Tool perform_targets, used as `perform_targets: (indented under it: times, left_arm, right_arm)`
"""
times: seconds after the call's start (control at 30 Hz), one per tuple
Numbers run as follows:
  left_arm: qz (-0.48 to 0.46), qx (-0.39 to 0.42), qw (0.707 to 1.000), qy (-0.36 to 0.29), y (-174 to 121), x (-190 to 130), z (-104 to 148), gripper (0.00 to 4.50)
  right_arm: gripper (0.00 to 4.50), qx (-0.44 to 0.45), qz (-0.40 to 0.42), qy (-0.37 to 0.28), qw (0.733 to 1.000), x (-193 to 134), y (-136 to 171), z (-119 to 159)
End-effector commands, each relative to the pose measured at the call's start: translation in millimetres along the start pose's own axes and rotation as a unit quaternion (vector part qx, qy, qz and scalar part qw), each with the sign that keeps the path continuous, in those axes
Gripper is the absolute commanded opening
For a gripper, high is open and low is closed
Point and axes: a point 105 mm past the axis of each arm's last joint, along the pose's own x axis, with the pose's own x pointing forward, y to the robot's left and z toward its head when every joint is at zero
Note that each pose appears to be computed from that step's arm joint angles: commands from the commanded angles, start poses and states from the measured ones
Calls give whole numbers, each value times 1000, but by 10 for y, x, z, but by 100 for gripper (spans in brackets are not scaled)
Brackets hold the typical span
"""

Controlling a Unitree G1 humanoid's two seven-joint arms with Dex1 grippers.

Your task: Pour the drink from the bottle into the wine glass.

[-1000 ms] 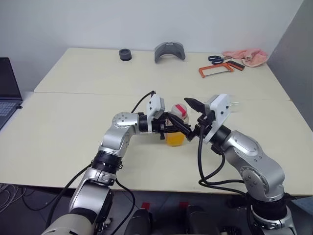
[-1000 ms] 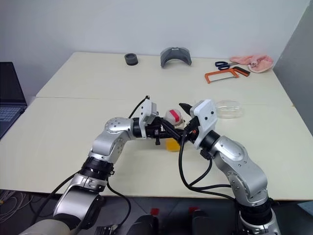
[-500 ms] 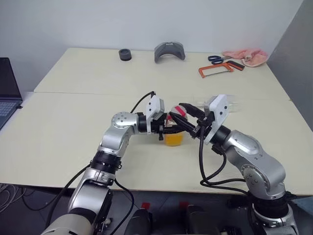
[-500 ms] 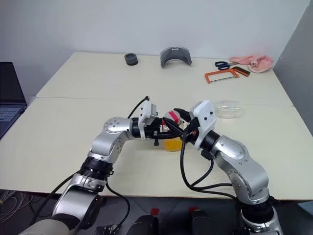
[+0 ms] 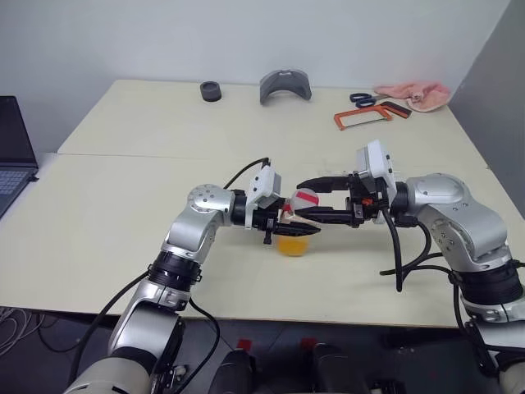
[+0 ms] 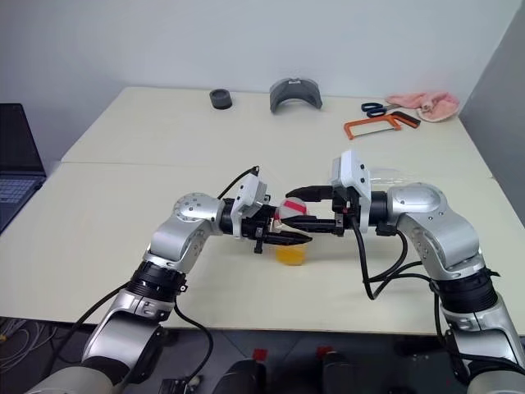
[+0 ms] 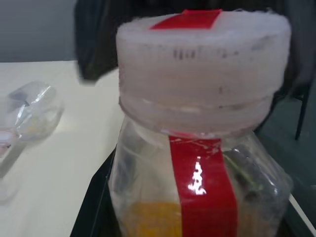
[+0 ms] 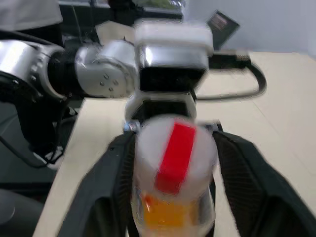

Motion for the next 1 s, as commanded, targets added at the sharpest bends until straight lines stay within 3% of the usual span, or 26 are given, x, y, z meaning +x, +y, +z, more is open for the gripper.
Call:
perform_targets:
  times: [0.03, 0.23, 0.33, 0.43, 0.9, 1.0]
  left_arm:
    - [35, 30, 998, -33, 85, -15, 182, 168]
    - [78, 41, 996, -33, 178, 17, 137, 168]
    - [83, 42, 995, -31, 187, 55, 98, 168]
    - [80, 43, 995, -29, 189, 76, 85, 168]
    - [80, 49, 995, -24, 211, 121, 55, 167]
    - [82, 49, 995, -24, 212, 117, 50, 167]
  right_arm:
    - [390, -27, -68, -40, 997, -142, 13, 252]
    - [392, -4, -174, -50, 984, -80, 265, 201]
    - [392, 0, -287, -63, 956, -24, 149, 153]
    - [392, 10, -320, -77, 944, 32, 144, 158]
    - [392, 44, -341, -92, 935, 166, 176, 133]
    - [333, 46, -336, -91, 936, 183, 182, 125]
